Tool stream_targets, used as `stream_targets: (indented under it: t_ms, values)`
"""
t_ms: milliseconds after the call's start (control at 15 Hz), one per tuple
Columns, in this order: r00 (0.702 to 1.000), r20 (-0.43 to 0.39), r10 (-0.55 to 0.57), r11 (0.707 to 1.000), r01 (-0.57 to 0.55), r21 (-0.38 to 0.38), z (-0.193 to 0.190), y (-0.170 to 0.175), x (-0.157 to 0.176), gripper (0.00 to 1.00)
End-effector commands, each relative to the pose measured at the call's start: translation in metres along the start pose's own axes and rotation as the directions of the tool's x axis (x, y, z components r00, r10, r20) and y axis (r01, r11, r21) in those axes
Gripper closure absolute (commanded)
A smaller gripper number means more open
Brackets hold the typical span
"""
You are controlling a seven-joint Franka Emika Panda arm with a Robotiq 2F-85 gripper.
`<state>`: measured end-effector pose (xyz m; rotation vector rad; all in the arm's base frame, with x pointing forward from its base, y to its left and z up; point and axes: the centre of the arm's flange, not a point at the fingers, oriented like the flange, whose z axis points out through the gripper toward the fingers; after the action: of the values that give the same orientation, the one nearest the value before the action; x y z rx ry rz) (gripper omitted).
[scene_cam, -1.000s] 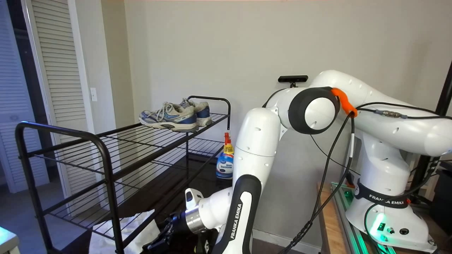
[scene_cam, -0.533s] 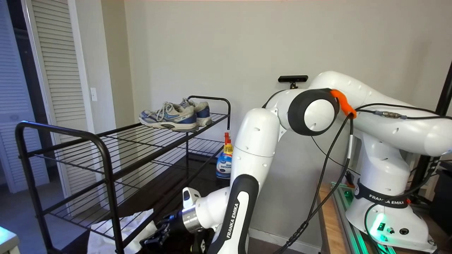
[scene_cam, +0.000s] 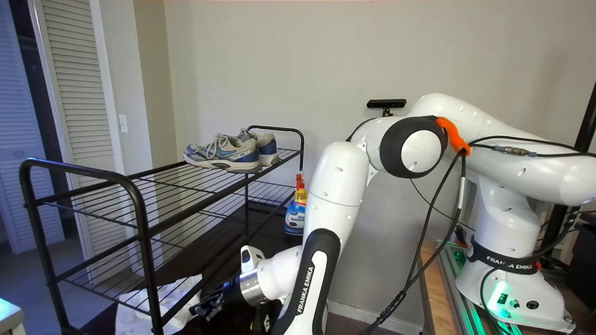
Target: Take the paper towel from under the rack and place it on top of the rack
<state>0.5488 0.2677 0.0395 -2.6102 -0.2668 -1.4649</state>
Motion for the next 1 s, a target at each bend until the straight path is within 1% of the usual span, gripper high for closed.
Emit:
stream_targets:
  t_ms: [0,200,400,533,600,667,800,867,933]
  values:
    - [0.999,0.042,-0.025,1.0,0.026,-0.014,-0.015,0.003,-0.014,1.0]
    - [0.988,0.108,-0.107,0.994,0.11,-0.027,-0.062,0.012,-0.026,1.0]
    - [0.97,0.166,-0.18,0.976,0.197,-0.093,-0.104,0.021,-0.037,1.0]
    - [0.952,0.233,-0.198,0.968,0.227,-0.104,-0.128,0.024,-0.044,1.0]
    - [0.941,0.269,-0.204,0.969,0.233,-0.081,-0.141,0.021,-0.047,1.0]
    - [0.934,0.292,-0.205,0.973,0.226,-0.04,-0.152,0.017,-0.049,1.0]
    - [0.918,0.338,-0.208,0.976,0.218,0.007,-0.171,0.009,-0.053,1.0]
    - [0.949,0.242,-0.201,0.975,0.218,-0.047,-0.134,0.013,-0.055,0.99]
    - [0.941,0.269,-0.206,0.975,0.221,-0.029,-0.145,0.01,-0.058,0.99]
